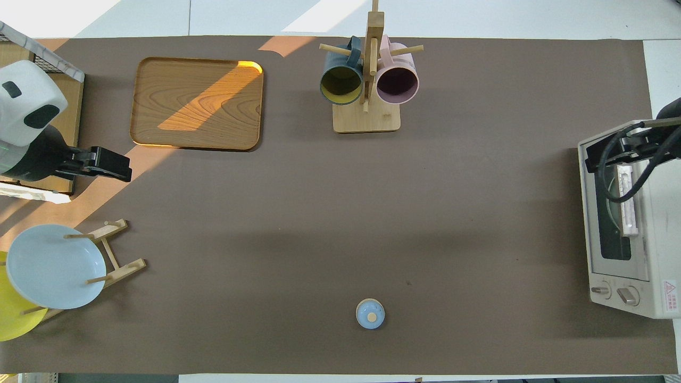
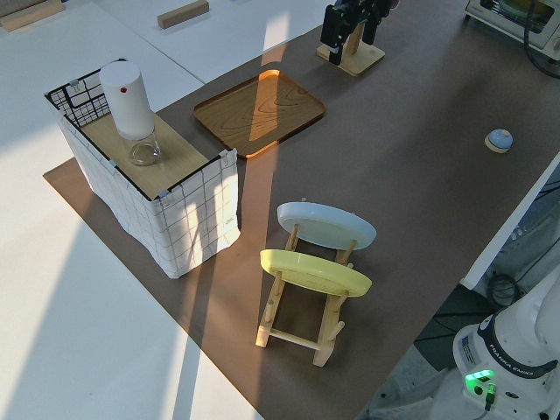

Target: Put corn in oven

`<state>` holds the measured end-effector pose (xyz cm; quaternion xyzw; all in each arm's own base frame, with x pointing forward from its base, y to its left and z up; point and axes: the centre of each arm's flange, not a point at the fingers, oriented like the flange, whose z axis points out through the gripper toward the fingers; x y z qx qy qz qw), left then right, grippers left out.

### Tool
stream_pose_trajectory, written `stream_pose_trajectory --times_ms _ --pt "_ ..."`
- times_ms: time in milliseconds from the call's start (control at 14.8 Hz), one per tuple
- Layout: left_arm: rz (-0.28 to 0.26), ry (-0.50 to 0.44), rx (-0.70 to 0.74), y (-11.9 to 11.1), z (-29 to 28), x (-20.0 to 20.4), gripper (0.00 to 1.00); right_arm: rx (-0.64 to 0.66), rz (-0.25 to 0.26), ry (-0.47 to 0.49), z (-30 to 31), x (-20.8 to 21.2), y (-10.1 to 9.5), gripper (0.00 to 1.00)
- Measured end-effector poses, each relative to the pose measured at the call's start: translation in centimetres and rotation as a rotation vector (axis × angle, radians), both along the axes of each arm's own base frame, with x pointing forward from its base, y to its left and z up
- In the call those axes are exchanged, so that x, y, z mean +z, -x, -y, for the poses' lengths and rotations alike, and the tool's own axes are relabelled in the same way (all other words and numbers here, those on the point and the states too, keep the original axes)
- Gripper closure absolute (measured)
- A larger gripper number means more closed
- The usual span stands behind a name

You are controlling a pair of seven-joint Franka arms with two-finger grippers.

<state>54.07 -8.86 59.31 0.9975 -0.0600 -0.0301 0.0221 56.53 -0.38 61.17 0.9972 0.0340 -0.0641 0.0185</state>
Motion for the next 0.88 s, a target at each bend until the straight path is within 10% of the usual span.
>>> stream_pose_trajectory --times_ms 880 --pt "0.0 0.0 0.0 0.0 0.0 0.0 0.0 -0.01 -0.024 0.003 0.3 0.3 2.4 0.0"
